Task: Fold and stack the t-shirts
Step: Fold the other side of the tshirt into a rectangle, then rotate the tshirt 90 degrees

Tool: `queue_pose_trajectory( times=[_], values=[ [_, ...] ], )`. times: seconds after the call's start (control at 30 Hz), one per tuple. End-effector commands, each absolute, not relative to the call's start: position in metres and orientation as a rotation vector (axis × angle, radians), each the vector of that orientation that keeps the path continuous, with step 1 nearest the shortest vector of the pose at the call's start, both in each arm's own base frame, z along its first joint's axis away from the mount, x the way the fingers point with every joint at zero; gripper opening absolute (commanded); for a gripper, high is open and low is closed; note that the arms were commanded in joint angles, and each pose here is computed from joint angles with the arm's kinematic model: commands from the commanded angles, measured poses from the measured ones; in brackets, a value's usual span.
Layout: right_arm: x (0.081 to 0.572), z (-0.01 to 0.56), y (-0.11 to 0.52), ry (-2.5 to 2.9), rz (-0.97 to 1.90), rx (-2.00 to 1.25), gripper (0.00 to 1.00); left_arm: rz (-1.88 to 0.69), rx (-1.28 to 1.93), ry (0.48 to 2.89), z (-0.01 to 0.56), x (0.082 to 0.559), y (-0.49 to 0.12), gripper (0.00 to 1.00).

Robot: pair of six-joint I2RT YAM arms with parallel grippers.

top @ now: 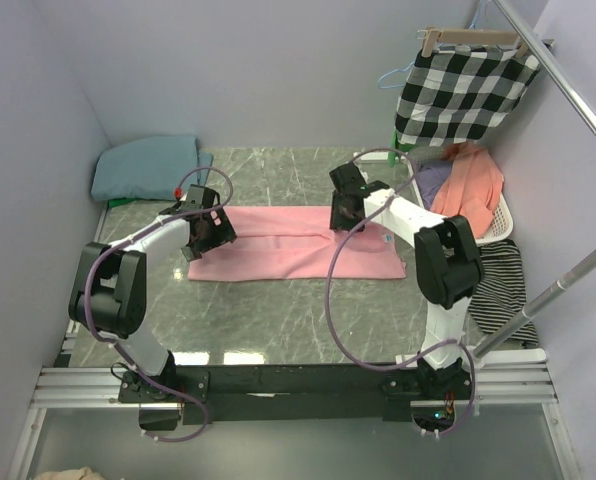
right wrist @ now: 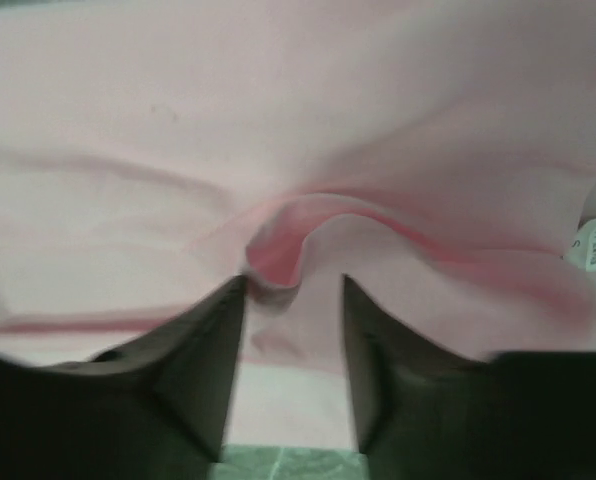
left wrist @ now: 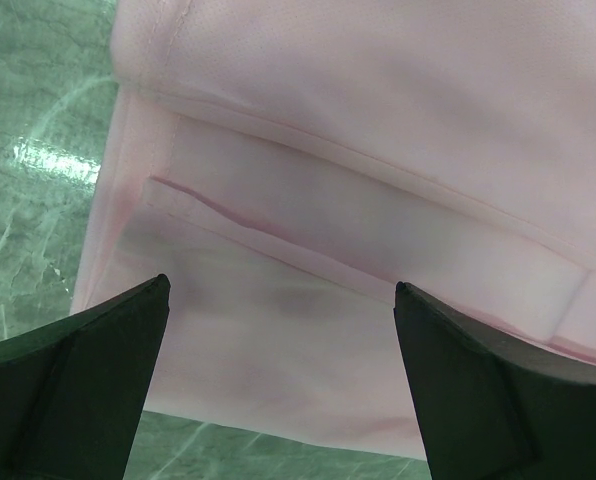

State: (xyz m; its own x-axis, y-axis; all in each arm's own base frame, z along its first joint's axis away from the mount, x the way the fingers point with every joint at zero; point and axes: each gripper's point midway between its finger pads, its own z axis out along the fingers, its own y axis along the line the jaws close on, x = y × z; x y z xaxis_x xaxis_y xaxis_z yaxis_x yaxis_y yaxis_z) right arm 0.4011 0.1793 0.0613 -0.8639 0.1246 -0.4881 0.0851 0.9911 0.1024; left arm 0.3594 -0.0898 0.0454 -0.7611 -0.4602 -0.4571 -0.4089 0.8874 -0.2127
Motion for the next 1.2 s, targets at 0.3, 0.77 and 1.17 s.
queue_pose_trajectory(
  times=[0.3, 0.77, 1.17],
  values=[
    [0.402, 0.098, 0.133, 2.492, -0.111, 0.185, 0.69, -0.147, -0.576, 2.519, 0.059, 0.371, -0.093, 1.00],
    [0.418, 0.055, 0.117, 2.561, 0.037, 0.374, 0.70, -0.261, -0.486, 2.342, 0.096, 0.461, -0.118, 0.99],
    [0.449, 0.025, 0.139, 2.659, 0.159, 0.378, 0.69, -0.211, -0.579, 2.638, 0.001, 0.392, -0.118, 1.00]
  ],
)
